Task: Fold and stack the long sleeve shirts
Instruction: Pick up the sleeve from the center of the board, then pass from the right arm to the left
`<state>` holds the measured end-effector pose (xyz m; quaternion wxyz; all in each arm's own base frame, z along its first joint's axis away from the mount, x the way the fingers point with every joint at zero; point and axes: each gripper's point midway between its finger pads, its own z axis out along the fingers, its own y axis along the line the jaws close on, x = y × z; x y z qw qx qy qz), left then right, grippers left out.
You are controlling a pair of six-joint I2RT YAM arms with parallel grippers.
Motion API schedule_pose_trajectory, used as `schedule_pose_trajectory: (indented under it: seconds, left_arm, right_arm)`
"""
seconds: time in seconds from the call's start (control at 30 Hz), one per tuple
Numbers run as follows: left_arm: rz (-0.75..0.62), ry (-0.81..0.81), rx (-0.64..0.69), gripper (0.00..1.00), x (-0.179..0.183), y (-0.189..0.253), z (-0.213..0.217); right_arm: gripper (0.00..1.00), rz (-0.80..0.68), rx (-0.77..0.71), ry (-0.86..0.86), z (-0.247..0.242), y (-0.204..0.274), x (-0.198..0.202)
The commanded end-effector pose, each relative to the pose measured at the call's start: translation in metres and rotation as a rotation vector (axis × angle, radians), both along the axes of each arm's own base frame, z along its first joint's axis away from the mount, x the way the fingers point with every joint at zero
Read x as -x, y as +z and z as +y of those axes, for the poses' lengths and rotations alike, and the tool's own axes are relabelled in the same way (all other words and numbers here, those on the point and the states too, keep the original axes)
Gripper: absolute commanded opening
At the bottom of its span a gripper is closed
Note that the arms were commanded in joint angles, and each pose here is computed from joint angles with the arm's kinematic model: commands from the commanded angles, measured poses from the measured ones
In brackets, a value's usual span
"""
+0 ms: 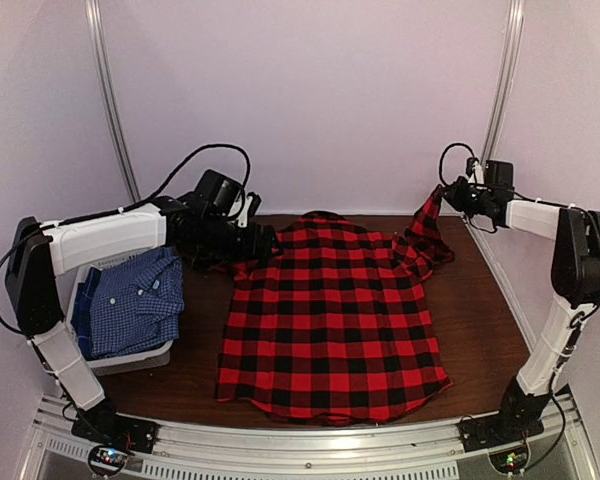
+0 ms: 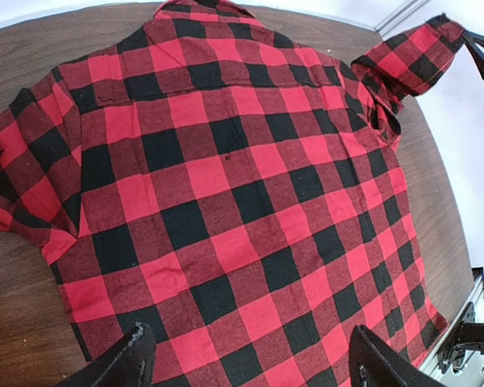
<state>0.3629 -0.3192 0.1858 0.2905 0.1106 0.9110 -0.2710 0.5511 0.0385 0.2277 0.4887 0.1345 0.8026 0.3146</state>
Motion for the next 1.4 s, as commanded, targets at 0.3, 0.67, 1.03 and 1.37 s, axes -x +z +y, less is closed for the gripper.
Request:
schedule_pose_trajectory:
  seconds: [0.3, 0.67, 1.03, 1.37]
  left_arm:
    - [-0.391, -0.309, 0.126, 0.84, -0.02, 0.104, -0.072]
    - [-0.596, -0.451, 0.168, 0.85, -0.031, 0.148, -0.111]
    - [-0.766, -0.506, 0.142, 0.86, -0.04, 0.17, -0.12]
    - [-0.889, -0.702, 0.097, 0.86, -0.015, 0.158, -0.15]
  right_arm:
    - [0.0, -0.316, 0.108, 0.332, 0.106, 0.119, 0.089]
    - [0.0, -0.452, 0.133, 0.576, 0.159, 0.153, 0.158]
    - [0.0, -0.51, 0.089, 0.783, 0.192, 0.159, 0.189]
    - [0.0, -0.447, 0.119, 0.948, 0.228, 0.126, 0.215]
